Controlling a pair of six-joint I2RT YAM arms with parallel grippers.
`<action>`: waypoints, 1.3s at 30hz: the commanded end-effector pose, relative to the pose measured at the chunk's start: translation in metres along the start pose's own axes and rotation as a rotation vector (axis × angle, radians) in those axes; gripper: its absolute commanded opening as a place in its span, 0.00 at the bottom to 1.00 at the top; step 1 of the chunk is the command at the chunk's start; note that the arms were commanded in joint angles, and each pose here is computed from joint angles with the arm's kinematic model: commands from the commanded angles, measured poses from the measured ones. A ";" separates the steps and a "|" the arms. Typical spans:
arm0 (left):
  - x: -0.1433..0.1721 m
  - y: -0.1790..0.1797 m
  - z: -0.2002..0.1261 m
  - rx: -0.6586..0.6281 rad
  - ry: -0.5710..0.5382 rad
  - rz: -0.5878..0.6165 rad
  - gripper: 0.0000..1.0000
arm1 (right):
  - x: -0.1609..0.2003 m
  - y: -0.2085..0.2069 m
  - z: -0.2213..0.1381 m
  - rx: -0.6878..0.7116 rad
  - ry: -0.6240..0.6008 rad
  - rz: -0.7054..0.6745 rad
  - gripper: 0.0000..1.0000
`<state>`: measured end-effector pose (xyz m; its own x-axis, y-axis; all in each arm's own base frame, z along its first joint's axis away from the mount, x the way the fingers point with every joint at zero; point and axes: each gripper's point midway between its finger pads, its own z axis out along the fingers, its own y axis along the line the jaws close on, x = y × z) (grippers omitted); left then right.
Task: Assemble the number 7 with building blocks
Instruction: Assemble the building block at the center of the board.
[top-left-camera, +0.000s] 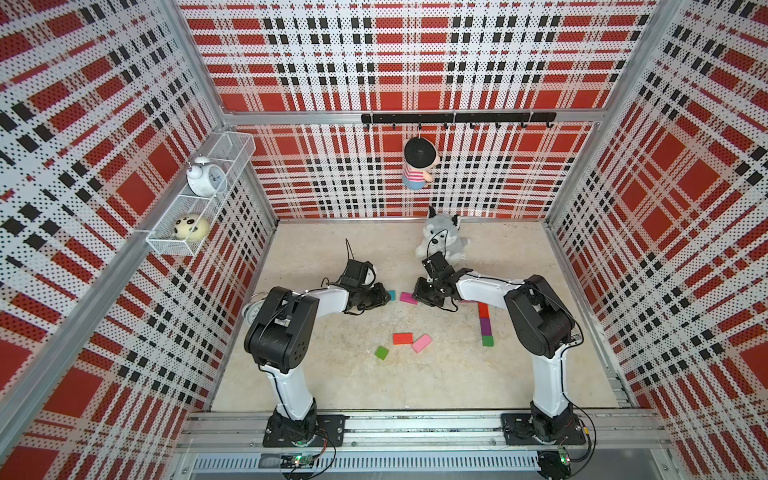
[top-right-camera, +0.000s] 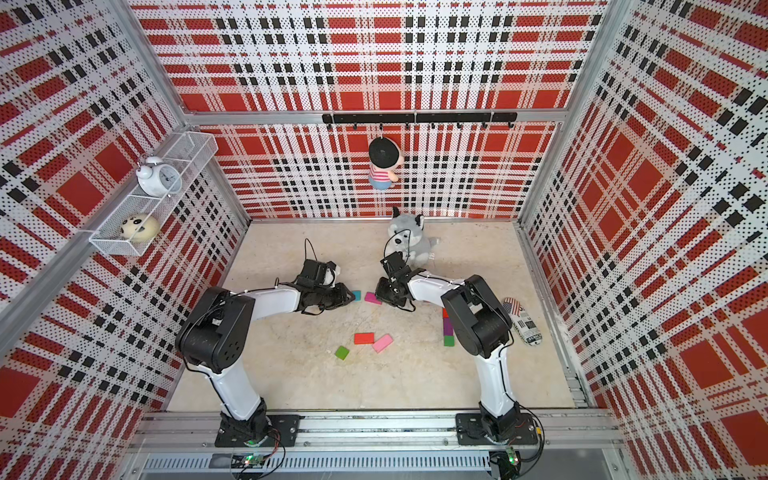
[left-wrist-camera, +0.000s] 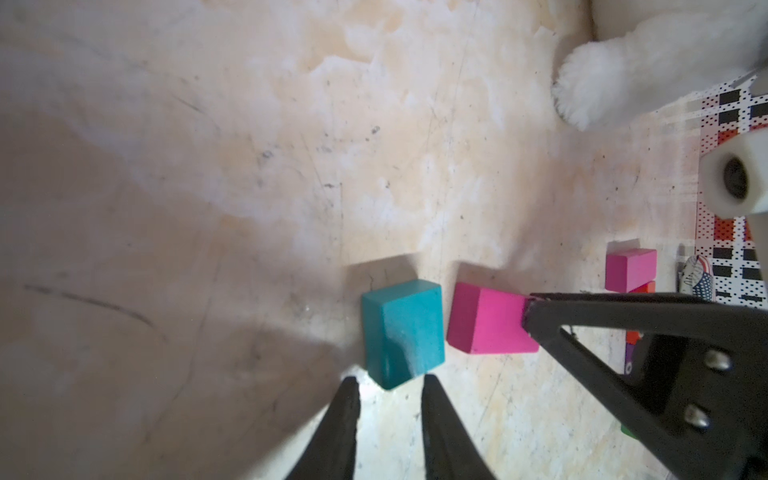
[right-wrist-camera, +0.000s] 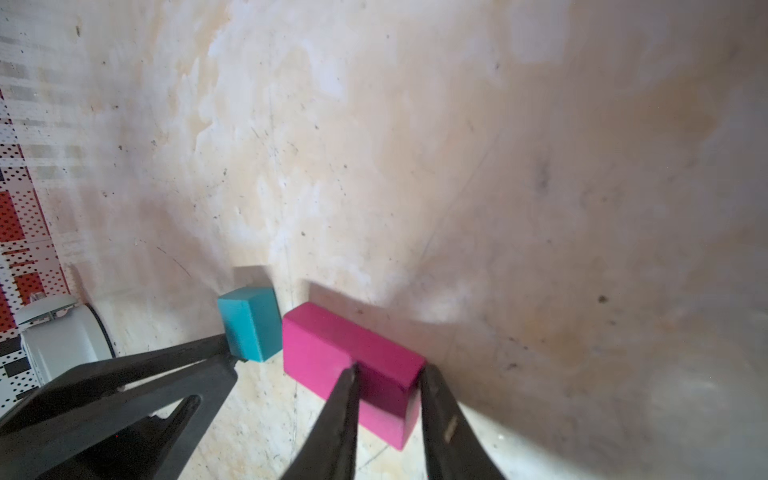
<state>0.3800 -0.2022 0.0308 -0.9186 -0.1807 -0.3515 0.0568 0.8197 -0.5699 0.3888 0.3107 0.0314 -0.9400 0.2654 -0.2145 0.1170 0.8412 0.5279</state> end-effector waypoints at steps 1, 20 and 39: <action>-0.010 -0.011 0.001 0.032 -0.022 0.025 0.30 | -0.003 -0.003 0.005 0.009 0.008 -0.003 0.30; -0.022 -0.020 0.003 0.056 -0.038 0.035 0.31 | -0.010 0.007 0.009 -0.011 0.008 -0.008 0.31; -0.022 -0.021 0.008 0.068 -0.026 0.038 0.32 | -0.017 0.007 0.018 0.006 0.012 -0.065 0.33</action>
<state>0.3981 -0.2132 0.0424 -0.9073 -0.1786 -0.3807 0.0935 0.7969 -0.5968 0.4076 0.3256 0.0321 -0.9475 0.2113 -0.2399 0.0546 0.8463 0.5299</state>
